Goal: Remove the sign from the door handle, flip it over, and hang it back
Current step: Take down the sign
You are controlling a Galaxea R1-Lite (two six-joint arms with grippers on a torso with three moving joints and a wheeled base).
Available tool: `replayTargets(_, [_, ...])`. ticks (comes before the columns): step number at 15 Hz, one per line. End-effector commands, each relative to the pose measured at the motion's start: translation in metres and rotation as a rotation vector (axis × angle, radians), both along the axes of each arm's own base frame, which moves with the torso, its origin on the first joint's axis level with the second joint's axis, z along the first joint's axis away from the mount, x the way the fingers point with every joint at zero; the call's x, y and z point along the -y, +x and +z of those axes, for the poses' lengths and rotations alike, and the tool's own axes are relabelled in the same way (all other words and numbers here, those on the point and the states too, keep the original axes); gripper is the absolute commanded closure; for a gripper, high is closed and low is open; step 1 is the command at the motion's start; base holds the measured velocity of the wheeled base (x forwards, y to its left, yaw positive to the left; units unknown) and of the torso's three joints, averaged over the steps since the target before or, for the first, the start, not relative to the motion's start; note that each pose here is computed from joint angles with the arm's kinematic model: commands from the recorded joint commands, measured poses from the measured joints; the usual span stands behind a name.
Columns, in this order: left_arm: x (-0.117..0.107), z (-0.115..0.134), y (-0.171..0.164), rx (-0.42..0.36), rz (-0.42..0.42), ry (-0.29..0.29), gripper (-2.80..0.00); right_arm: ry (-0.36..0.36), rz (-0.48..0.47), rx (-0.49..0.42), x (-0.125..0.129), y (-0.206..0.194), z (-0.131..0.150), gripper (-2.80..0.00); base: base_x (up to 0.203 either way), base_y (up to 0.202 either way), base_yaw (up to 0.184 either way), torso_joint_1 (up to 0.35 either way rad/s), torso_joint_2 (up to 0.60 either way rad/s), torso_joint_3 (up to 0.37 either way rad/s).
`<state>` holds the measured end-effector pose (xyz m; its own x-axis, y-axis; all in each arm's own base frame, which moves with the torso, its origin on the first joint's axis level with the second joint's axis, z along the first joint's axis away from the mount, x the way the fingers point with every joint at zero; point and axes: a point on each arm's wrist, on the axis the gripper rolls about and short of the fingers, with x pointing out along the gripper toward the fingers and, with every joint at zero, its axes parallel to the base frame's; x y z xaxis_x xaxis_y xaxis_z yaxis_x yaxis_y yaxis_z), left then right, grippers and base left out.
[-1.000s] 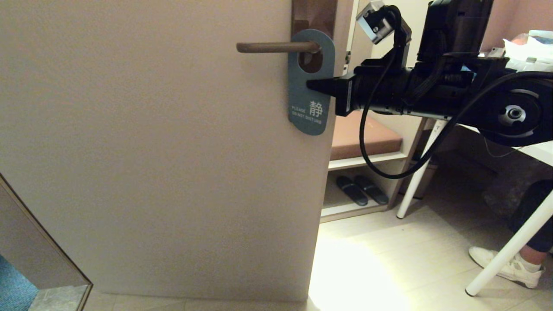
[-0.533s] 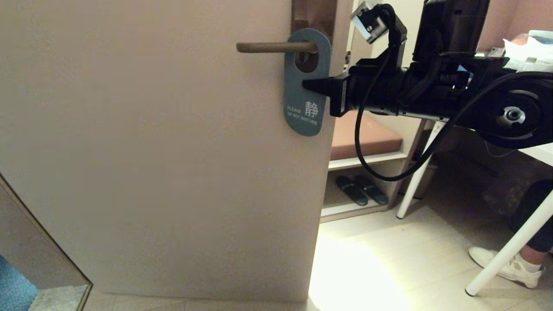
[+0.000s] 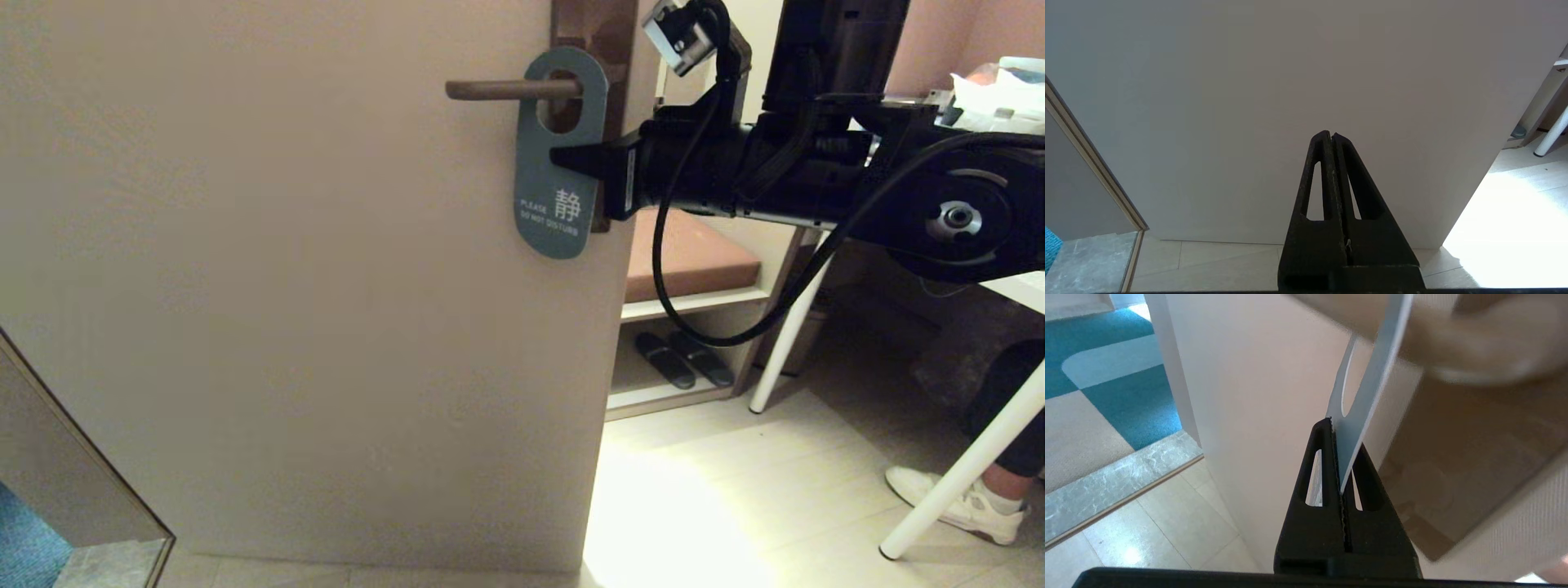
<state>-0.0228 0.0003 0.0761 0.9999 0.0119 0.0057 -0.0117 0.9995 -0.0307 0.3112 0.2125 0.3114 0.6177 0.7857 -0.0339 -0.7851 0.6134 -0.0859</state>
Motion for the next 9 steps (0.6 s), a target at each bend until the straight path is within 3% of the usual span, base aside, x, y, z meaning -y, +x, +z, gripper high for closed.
replayTargets(1, [0.0, 0.0, 0.0, 0.0, 0.0, 0.0, 0.0, 0.011, 0.009, 0.018, -0.008, 0.005, 0.003, 0.0, 0.0, 0.0, 0.0, 0.0, 0.0, 0.0])
replayTargets(9, [0.0, 0.0, 0.0, 0.0, 0.0, 0.0, 0.0, 0.019, 0.039, 0.026, -0.031, 0.016, -0.003, 0.0, 0.0, 0.0, 0.0, 0.0, 0.0, 0.0])
